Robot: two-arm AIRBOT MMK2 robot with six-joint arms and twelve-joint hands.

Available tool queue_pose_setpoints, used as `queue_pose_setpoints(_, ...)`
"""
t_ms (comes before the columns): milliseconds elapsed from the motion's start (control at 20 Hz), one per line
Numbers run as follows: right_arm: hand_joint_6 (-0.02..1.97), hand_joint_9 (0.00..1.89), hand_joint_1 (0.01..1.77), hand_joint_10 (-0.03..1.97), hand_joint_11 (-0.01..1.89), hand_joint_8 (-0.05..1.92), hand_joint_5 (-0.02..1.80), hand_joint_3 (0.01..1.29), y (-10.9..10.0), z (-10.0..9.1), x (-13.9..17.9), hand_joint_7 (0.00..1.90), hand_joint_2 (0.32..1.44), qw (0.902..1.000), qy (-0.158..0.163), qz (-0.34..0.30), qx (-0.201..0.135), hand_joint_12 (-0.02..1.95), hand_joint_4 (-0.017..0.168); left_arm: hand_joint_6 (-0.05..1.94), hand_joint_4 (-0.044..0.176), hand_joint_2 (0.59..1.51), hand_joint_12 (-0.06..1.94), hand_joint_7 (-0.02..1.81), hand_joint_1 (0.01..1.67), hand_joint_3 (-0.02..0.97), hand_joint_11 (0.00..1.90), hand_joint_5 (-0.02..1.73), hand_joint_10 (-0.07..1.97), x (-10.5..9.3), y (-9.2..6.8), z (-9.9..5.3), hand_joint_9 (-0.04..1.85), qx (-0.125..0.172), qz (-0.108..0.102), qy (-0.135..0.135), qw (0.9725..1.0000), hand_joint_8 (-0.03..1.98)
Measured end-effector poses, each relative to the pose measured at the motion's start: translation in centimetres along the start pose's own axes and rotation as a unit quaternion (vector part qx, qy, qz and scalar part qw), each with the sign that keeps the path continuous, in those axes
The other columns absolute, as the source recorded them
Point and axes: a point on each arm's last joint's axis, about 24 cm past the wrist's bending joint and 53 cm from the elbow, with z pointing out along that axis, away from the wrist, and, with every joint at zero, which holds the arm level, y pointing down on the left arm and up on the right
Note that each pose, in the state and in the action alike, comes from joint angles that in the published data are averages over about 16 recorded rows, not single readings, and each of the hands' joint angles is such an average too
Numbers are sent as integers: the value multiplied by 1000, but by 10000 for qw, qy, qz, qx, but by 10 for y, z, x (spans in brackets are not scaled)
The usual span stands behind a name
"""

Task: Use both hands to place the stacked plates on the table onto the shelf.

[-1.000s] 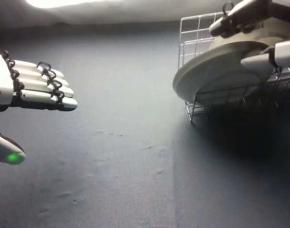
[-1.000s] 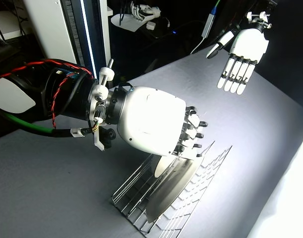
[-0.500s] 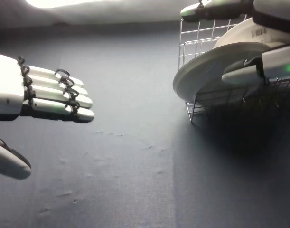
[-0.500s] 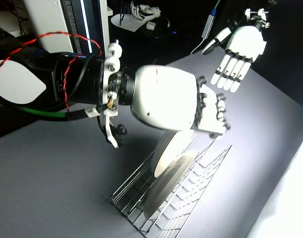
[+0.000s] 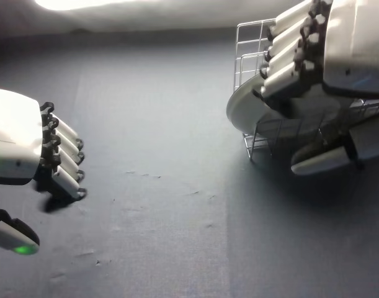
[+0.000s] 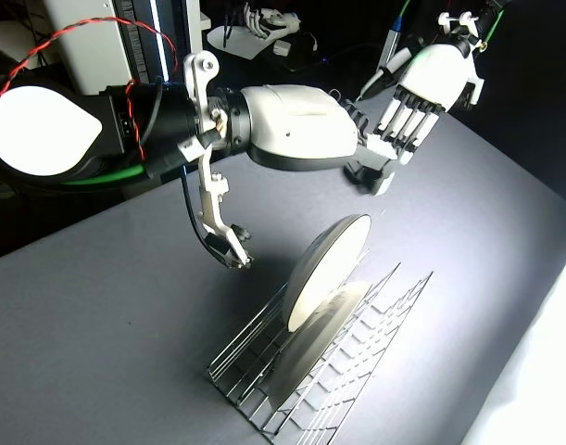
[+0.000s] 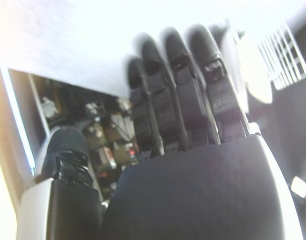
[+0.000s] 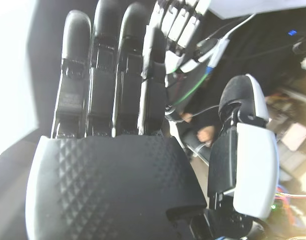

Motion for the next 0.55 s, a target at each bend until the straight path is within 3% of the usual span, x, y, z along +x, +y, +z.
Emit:
queue_pose_setpoints(300,1559,1150,327,1661,1118,1577,1119,15,26,-4,2,1181,1081,9973,67,-470,-551,1843,3,1472,95,1200,1847,1236,442,11,1150,1119,1774,4,-2,2,1212,25,-1,61,10000,1675)
queue_pose_setpoints(450,1854,1231,323,1903,1267,1856,1192,15,34,-7,2,1246,1091,9957,72,-586,-720,1914,3,1696,119,1192,1921,1360,522,9,1310,1226,1920,5,-3,2,1365,32,-19,61,10000,1870)
queue_pose_setpoints(550,1904,1297,312,1918,1362,1897,1249,15,37,-8,1,1300,1105,9948,49,-623,-803,1913,3,1690,144,1184,1934,1432,594,8,1400,1273,1928,5,-4,2,1462,37,-26,64,10000,1866)
